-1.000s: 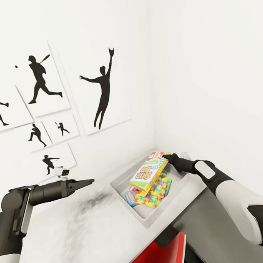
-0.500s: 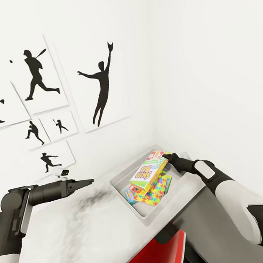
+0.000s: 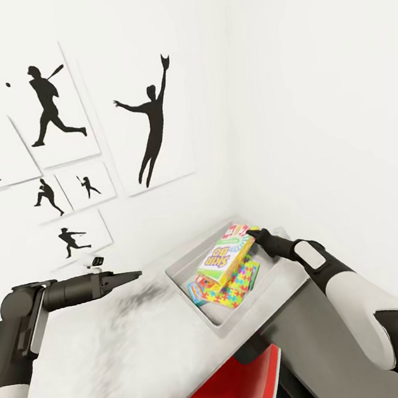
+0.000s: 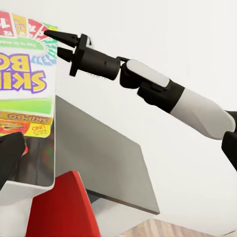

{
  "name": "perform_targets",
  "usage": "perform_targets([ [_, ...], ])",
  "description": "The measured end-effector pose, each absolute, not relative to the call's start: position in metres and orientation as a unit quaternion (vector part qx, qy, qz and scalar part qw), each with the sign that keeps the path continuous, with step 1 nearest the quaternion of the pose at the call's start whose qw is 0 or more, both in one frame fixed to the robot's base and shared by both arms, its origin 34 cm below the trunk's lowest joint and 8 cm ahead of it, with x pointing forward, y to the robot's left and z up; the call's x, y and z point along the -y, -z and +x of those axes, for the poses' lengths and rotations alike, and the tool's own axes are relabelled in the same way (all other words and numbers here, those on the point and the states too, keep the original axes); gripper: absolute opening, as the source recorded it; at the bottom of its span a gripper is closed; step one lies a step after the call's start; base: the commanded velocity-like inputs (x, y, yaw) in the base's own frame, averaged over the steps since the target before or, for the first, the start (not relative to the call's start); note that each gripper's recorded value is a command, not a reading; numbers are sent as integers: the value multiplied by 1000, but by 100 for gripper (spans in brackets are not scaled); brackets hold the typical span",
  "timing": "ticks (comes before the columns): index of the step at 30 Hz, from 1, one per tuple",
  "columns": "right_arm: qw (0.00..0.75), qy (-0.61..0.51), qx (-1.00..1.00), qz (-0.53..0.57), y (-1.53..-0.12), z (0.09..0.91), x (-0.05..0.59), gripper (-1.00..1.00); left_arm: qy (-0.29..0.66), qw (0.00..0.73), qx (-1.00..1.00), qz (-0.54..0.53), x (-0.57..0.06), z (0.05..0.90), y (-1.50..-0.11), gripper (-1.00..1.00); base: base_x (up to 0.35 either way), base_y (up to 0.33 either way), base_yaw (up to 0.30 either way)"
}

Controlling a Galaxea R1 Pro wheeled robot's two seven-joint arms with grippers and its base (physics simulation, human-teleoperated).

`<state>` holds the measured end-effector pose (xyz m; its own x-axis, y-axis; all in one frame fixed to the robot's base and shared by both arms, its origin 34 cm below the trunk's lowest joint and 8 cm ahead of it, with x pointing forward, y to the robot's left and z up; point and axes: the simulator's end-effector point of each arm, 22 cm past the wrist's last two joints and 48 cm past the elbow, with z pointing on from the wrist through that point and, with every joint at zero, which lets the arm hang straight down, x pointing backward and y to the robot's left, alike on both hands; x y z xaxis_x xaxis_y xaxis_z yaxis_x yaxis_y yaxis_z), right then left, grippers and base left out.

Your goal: Put all the toys in the child's room - the three board games (two on the bed and one on the table), the two jigsaw puzzles on the table, and the tennis ball on the table - inside the toy box on the table in the child's room.

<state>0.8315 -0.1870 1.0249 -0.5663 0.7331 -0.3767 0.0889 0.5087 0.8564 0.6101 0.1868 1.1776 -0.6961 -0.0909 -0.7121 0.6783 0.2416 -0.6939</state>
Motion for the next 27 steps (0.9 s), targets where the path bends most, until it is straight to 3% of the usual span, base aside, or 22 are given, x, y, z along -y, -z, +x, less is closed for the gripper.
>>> perform_targets([
  [27,387,-408,-792,236,-1013,839,180,-100,584,316,-722,193,-188,617,-1155,100,0,0,0],
])
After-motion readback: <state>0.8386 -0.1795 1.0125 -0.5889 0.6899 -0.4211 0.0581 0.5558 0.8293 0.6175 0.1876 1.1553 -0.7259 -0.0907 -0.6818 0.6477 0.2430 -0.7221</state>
